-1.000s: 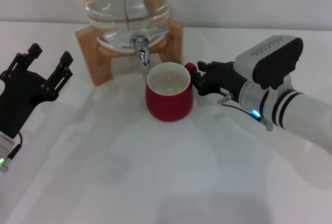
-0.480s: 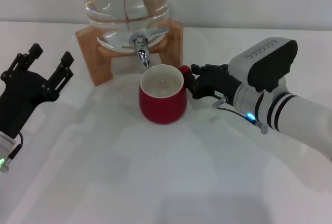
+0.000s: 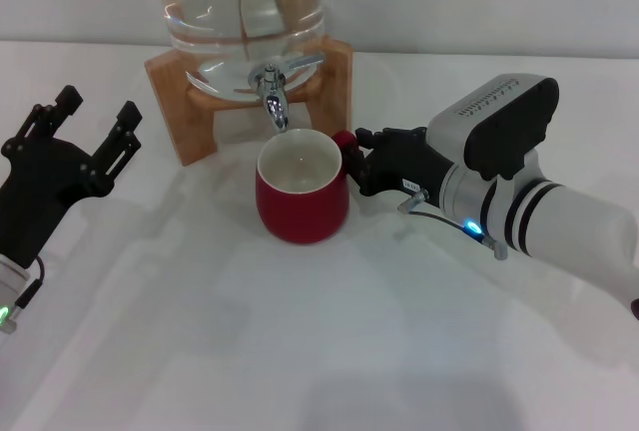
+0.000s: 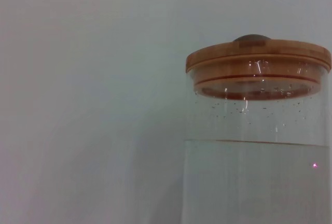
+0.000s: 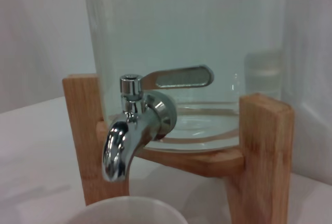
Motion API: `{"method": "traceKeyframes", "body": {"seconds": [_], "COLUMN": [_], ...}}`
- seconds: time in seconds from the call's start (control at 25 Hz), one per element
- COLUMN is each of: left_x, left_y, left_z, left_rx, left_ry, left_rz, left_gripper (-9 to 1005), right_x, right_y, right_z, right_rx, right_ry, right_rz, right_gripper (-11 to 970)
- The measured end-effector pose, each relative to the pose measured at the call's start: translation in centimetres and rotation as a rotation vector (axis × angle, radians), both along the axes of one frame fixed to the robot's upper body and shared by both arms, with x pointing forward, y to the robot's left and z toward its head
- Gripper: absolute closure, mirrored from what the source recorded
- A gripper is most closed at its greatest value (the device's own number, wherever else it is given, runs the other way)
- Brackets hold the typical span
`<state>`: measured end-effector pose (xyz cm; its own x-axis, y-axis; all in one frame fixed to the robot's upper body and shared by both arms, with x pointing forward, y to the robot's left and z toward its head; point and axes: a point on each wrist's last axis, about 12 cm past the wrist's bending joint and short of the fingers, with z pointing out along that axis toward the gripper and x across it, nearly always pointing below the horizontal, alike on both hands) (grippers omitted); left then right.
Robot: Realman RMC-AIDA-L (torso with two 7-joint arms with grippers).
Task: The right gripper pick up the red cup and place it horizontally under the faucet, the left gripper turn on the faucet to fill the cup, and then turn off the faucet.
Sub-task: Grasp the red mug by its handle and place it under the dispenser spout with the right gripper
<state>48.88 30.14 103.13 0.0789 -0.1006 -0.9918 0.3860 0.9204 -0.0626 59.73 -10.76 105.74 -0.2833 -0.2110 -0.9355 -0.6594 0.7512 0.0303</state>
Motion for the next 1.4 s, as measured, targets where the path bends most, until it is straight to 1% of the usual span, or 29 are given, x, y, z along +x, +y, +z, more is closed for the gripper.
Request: {"method": "traceKeyframes", "body": {"seconds": [0.88,1.4], "left_x": [-0.12,-0.20], "left_y": [0.05,0.01], "left_z": [-0.04,-0.01], "left_rx": [-0.001,-0.004], "left_ry": [0.000,-0.005], "left_rz": [0.001,-0.003], "left_gripper": [239,240], "right_x": [0.84,0.73], "right_y": [0.20,0.49], "right_z": [0.51,0.54], "right_rx": [0.002,-0.006], "right_ry": [0.013,0.012], "right_rz": [-0.023,-0.010], "right_gripper": [693,693]}}
